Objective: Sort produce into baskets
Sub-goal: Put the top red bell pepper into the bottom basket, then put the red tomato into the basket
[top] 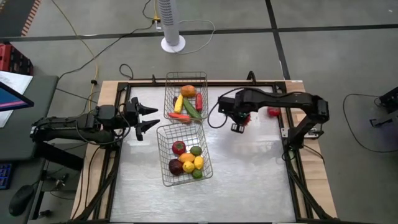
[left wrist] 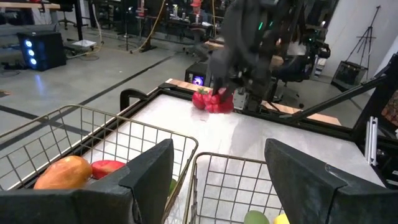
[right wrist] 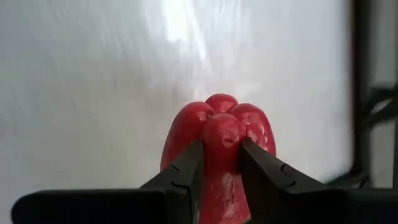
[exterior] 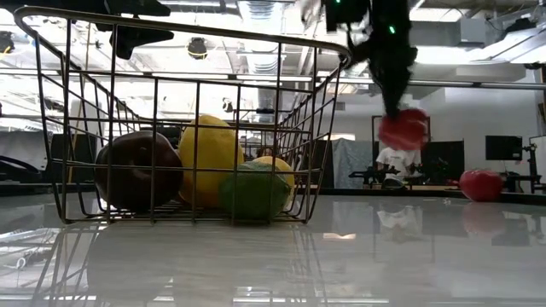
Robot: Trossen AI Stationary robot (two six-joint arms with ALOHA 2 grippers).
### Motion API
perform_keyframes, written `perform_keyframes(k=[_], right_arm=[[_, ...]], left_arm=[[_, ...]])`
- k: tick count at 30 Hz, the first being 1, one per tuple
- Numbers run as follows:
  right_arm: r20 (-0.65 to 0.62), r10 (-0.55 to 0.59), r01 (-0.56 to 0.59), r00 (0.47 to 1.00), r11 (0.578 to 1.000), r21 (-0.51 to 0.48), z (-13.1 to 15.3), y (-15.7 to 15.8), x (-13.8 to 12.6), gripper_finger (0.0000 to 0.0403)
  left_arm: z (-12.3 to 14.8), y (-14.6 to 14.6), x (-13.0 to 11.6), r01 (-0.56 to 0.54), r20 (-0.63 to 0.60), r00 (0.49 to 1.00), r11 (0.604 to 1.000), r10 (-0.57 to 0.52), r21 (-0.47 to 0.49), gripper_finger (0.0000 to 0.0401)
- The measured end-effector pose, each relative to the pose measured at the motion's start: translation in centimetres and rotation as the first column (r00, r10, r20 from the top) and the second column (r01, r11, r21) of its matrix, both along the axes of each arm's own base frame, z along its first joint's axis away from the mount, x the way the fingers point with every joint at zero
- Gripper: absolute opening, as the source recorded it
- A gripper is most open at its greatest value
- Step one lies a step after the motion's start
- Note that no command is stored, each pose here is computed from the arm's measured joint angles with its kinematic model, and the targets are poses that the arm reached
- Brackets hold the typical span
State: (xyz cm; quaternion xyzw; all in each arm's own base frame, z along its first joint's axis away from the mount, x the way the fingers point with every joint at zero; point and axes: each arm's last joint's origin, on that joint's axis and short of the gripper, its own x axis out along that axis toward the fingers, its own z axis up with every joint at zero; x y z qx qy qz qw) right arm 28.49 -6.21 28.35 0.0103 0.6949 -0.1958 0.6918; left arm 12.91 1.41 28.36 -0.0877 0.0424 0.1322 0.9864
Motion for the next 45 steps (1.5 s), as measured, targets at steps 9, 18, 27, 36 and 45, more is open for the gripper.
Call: perform_keyframes(k=[9,18,27,36,45], right_arm=[[0.506,0.242,-0.121,0.828,0.958,-0.260,5.8,0.9,5.4,0.0118],[0.665,0.458,-0.203,0.590,0.881,-0.426,7.1,-0.2,9.1,0.0159],[0.594,0.281,-0.195,0.753,0.959,-0.207,3.9,-2.2,8.3,0.0318],[0.090,-0.091,0.097,0.992,0.993,-0.068,0.5,-6.5,1.3,0.0360],[-0.210,-0.308,0.307,0.928,0.951,-0.039,-6.2,-10.4,-4.7,0.0360]], left_arm=[[0.2,0.0,0.0,-0.003,0.021,1.000,1.000,0.002,0.002,0.0239],[0.1,0.0,0.0,-0.001,0.010,1.000,1.000,0.000,0.013,0.0239],[0.1,0.1,0.0,-0.025,0.006,1.000,0.999,0.025,0.031,0.0239],[0.1,0.1,0.0,-0.026,0.009,1.000,1.000,0.025,0.016,0.0239],[0.0,0.1,0.0,-0.024,-0.007,1.000,1.000,0.024,0.017,0.0239]])
